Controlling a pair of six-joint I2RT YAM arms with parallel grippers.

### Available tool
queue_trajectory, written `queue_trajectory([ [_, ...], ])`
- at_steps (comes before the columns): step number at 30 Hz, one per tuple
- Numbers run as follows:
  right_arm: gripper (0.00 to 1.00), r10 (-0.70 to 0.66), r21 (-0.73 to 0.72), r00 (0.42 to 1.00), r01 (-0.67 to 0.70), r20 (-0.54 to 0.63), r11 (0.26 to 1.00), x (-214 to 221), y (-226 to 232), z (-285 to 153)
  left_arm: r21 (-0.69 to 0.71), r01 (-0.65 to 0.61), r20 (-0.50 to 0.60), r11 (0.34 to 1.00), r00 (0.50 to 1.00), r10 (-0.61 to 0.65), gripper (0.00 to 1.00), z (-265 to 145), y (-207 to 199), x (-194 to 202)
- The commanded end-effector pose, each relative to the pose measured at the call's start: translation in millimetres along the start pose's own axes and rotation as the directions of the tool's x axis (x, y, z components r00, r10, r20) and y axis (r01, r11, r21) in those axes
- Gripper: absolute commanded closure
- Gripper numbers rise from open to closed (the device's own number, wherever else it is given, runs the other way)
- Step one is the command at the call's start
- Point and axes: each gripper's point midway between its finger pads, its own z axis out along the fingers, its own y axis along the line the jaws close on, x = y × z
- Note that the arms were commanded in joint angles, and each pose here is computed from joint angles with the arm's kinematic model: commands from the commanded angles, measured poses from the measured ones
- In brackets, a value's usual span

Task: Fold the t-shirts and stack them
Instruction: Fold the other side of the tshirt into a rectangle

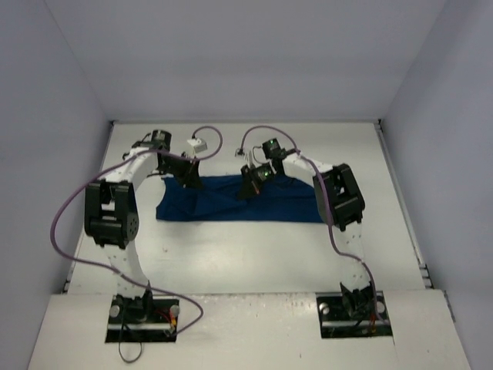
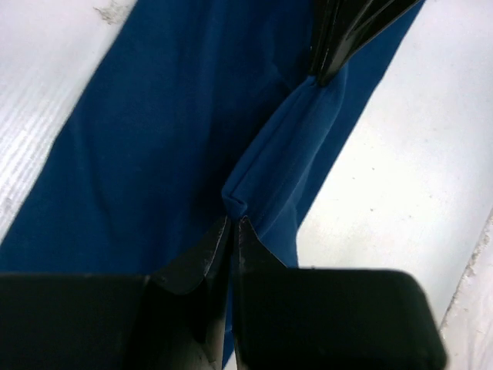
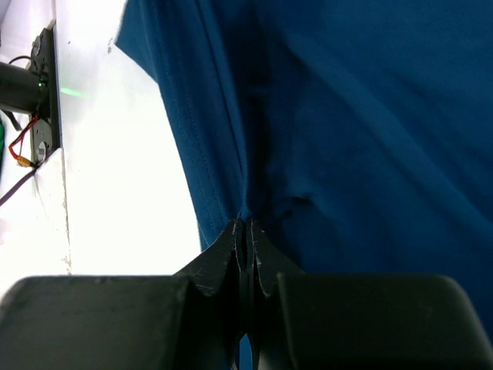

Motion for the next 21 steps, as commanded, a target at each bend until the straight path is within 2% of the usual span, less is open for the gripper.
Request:
queue_trajectory([
  [1,1.0,-0.006,-0.037,0.998,0.009,0.065,0.999,-27.7,1.7,-12.2,-0.037,-0.086,0.038,0.996,0.995,0.087,1.0,-11.0,12.3,-25.5],
  [12,0.98,-0.023,0.01,0.993,0.023,0.113,1.0,-60.3,-16.0,-23.2,-0.071,-0.085,0.001,0.994,0.996,0.085,0.98,2.1,42.8,-26.4],
  [13,0.93,-0.023,0.016,0.993,0.022,0.112,1.0,-60.7,-16.4,-23.7,-0.077,-0.087,-0.003,0.993,0.996,0.087,0.93,2.6,45.1,-26.4],
  [16,0.64,-0.019,0.036,0.993,0.015,0.114,0.999,-61.8,-15.7,-27.9,-0.087,-0.086,0.004,0.992,0.996,0.087,0.59,-0.6,45.5,-30.8],
  [20,0.41,-0.04,0.072,0.991,0.031,0.125,0.997,-66.3,-7.8,-42.1,-0.114,-0.088,0.027,0.99,0.995,0.092,0.15,-13.5,36.3,-43.8],
  [21,0.4,-0.042,0.079,0.99,0.032,0.133,0.996,-68.7,-6.6,-48.0,-0.128,-0.087,0.031,0.988,0.995,0.092,0.12,-17.5,34.6,-46.3],
])
